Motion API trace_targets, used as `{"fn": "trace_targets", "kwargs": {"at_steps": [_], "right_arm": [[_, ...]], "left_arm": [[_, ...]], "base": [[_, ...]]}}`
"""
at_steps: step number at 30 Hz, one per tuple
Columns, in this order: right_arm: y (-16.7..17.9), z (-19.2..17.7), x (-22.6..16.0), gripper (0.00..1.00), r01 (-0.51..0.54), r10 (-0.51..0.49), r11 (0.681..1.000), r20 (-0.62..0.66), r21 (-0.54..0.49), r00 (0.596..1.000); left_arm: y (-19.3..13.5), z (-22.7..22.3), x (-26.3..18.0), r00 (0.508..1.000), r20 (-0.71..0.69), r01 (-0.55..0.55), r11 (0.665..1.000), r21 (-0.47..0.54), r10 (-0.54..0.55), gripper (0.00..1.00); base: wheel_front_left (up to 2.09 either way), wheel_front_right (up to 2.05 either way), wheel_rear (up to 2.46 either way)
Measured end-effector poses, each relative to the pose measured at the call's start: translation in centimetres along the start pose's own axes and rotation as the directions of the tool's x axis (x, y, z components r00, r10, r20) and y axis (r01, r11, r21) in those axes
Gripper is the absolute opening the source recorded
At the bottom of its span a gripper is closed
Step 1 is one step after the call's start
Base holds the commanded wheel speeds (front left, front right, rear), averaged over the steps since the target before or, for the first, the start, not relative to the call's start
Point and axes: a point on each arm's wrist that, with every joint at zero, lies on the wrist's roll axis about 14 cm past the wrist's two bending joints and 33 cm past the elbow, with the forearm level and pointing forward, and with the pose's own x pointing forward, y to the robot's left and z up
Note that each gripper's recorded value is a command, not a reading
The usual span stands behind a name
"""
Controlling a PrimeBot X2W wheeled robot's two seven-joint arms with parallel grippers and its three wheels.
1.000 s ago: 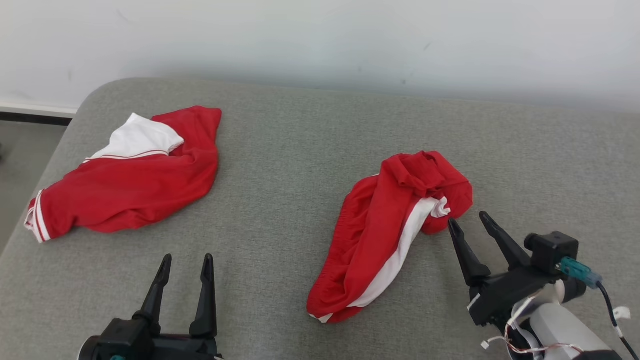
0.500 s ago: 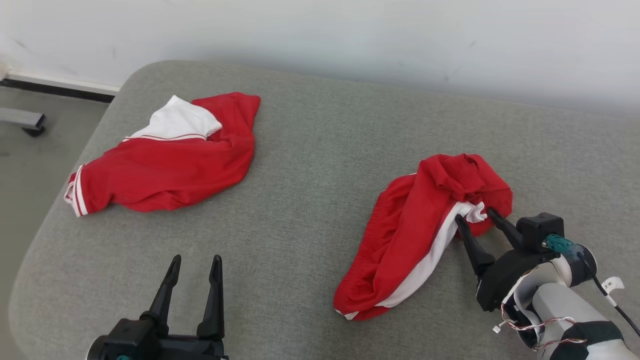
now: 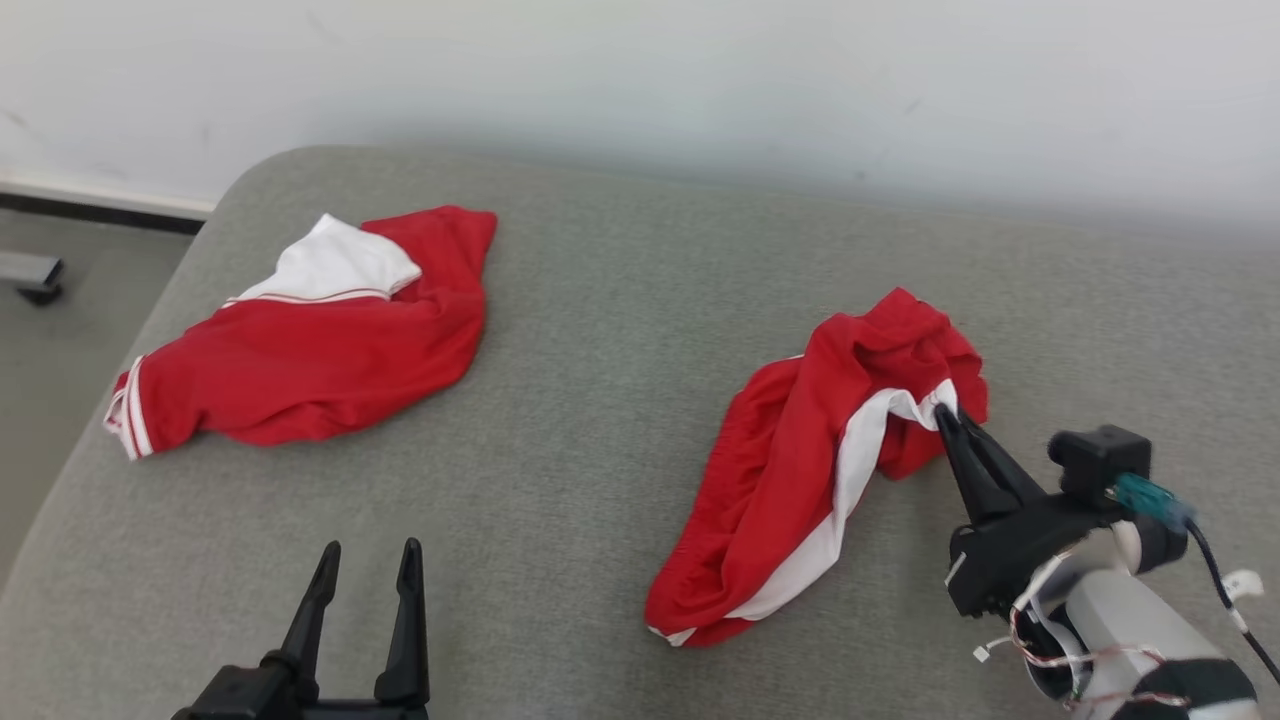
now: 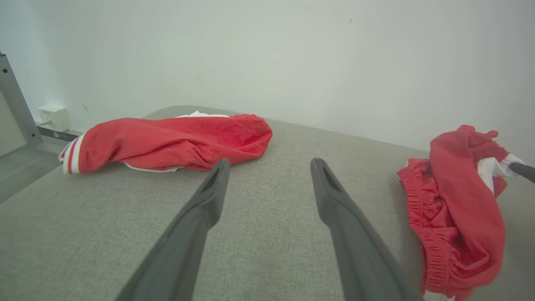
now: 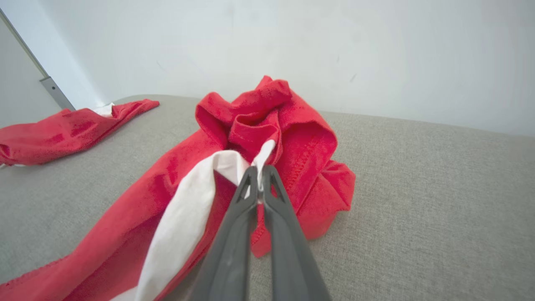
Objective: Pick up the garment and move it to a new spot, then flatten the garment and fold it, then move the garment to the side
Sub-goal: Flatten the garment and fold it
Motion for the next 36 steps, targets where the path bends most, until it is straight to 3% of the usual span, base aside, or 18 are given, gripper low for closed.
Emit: {"fn": "trace_targets", "kwargs": {"at_steps": [5,11,24,25,26,27,36], "right_arm": [[-0.8,1.6,-3.5,0.00,0.029,-0.036,0.997,0.101,0.068,0.994],[-2.3,0.8,-8.9,0.00,0.102,-0.124,0.982,0.138,0.158,0.983],[-5.4,-3.3,-17.4,0.00,0.345,-0.361,0.893,0.002,0.291,0.933],[-5.5,-3.4,-17.8,0.07,0.356,-0.370,0.889,-0.006,0.287,0.929],[-5.7,-3.4,-18.1,0.39,0.367,-0.383,0.884,-0.002,0.289,0.924],[-5.7,-3.3,-18.3,1.00,0.375,-0.391,0.882,0.002,0.286,0.920],[-5.1,-1.5,-18.9,1.00,0.385,-0.403,0.907,0.090,0.171,0.911]], "left_arm": [[-1.1,-0.3,0.4,0.999,-0.004,0.037,0.999,-0.010,-0.037,1.00],[-2.8,-0.8,1.2,0.996,-0.016,0.090,0.996,-0.019,-0.091,1.00],[-5.0,-1.4,2.3,0.987,-0.028,0.155,0.988,-0.021,-0.156,1.00],[-5.0,-1.3,2.2,0.987,-0.025,0.157,0.987,-0.020,-0.158,1.00],[-5.0,-1.2,2.2,0.987,-0.022,0.158,0.987,-0.019,-0.158,1.00],[-5.0,-1.1,2.1,0.987,-0.019,0.159,0.987,-0.018,-0.159,1.00],[-5.4,-0.4,1.4,0.984,0.001,0.178,0.984,0.007,-0.178,1.00]], "base": [[0.00,0.00,0.00],[0.00,0.00,0.00],[0.00,0.00,0.00],[0.00,0.00,0.00],[0.00,0.00,0.00],[0.00,0.00,0.00],[0.00,0.00,0.00]]}}
